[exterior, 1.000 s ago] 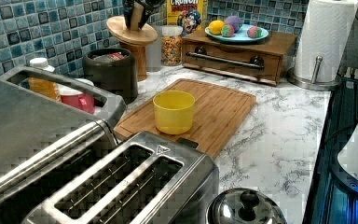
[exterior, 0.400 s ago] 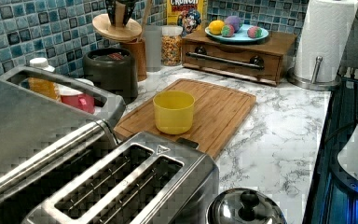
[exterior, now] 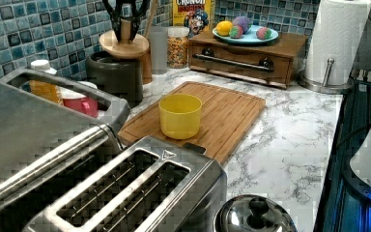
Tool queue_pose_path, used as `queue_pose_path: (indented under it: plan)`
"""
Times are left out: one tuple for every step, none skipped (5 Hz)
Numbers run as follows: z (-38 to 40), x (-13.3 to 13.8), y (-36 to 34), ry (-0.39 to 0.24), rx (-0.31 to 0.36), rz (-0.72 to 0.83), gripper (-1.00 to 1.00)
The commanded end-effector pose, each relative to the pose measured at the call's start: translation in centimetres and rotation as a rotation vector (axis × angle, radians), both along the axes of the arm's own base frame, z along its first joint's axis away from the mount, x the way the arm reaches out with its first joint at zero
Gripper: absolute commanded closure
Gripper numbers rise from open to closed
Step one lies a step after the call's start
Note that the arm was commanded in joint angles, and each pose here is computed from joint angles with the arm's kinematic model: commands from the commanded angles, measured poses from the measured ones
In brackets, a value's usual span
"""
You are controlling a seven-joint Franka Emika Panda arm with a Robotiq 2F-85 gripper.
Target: Put the lid on the tea container.
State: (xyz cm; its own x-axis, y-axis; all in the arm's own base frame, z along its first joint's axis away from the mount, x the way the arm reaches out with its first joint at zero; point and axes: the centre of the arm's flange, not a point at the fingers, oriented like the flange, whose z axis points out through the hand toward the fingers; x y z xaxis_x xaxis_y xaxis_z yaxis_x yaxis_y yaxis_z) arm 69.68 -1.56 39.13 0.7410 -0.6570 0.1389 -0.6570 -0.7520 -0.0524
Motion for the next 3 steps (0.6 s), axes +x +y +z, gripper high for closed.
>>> queue_pose_path:
  plan:
    - [15.4, 2.2, 4.1, -0.348, 0.085, 0.123, 1.0]
    - [14.8, 2.4, 3.9, -0.358, 0.073, 0.114, 1.0]
    - [13.7, 3.0, 3.6, -0.331, 0.035, 0.101, 1.0]
